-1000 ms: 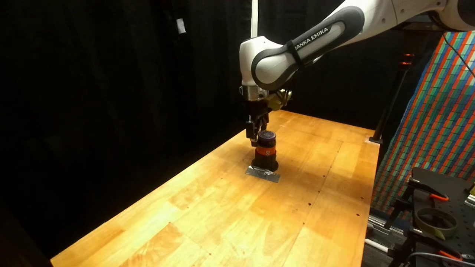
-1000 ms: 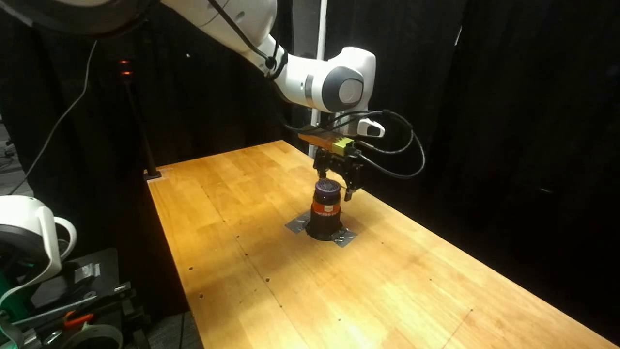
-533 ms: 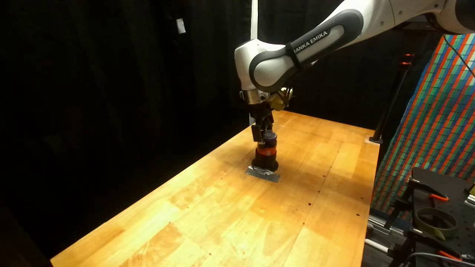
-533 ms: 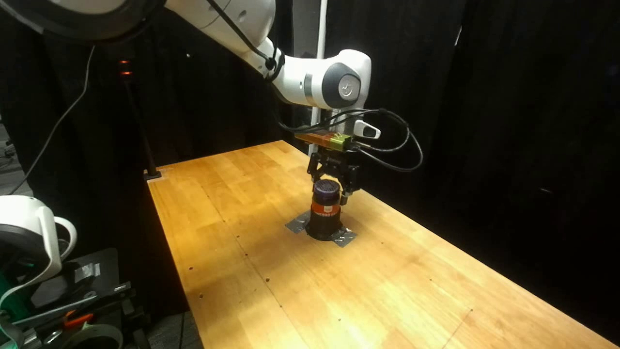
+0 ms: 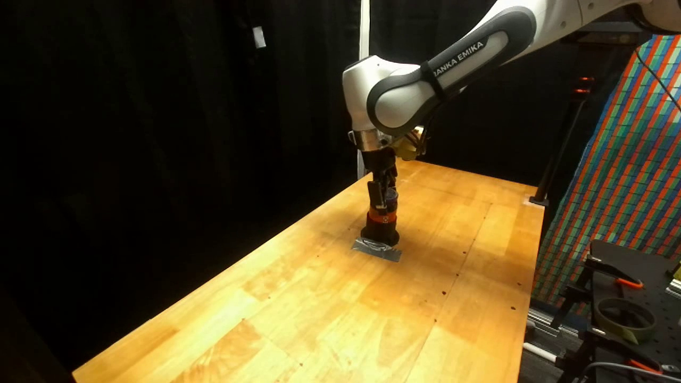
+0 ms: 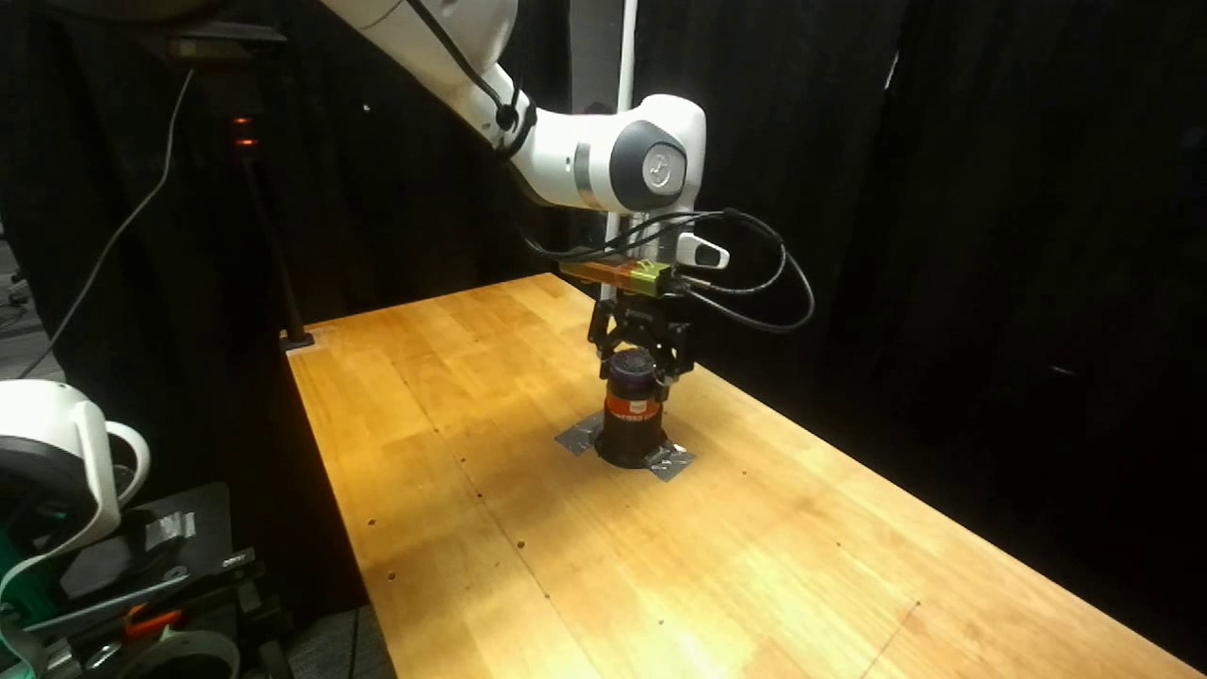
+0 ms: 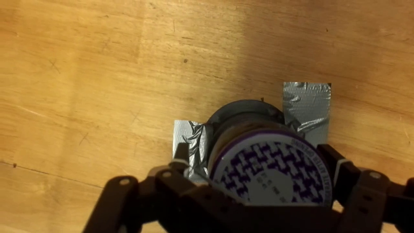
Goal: Put a rubber band around the base of the cup
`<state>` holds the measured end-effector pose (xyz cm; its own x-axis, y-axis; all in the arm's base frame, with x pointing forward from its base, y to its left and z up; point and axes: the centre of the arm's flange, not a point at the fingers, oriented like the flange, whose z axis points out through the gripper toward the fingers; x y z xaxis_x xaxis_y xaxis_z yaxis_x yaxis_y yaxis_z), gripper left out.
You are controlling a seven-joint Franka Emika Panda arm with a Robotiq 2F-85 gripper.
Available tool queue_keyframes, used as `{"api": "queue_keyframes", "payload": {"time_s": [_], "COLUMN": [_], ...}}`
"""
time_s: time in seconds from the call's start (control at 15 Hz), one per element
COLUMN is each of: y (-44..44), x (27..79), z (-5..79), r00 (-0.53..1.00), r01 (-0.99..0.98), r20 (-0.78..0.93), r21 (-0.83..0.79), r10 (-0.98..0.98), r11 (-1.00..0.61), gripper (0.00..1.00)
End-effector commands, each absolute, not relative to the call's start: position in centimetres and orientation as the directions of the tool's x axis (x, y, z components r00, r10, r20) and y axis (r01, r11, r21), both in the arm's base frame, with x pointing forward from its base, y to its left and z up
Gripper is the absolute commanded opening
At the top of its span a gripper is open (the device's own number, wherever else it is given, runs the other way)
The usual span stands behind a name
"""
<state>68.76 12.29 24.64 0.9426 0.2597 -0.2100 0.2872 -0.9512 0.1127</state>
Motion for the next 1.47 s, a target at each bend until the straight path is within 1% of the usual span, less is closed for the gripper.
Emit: {"api": "queue_keyframes", "payload": {"time_s": [0.0,0.2,0.87,0.93,1.0,1.4], "y": [10.9,10.3,8.4,8.3,8.2,8.0], "x": [64.1,62.7,58.7,58.3,57.8,54.1], "z": [25.3,25.4,24.6,24.5,24.6,25.2], "r00": [0.937,0.94,0.95,0.947,0.942,0.883], "r01": [0.314,0.319,0.3,0.294,0.287,0.286], "r20": [-0.201,-0.168,0.066,0.103,0.152,0.354], "r21": [0.127,0.114,0.088,0.092,0.101,0.119], "r10": [0.286,0.298,0.306,0.303,0.299,0.309], "r11": [-0.941,-0.941,-0.95,-0.951,-0.953,-0.951], "gripper": [1.0,1.0,1.0,0.8,0.74,0.27]}}
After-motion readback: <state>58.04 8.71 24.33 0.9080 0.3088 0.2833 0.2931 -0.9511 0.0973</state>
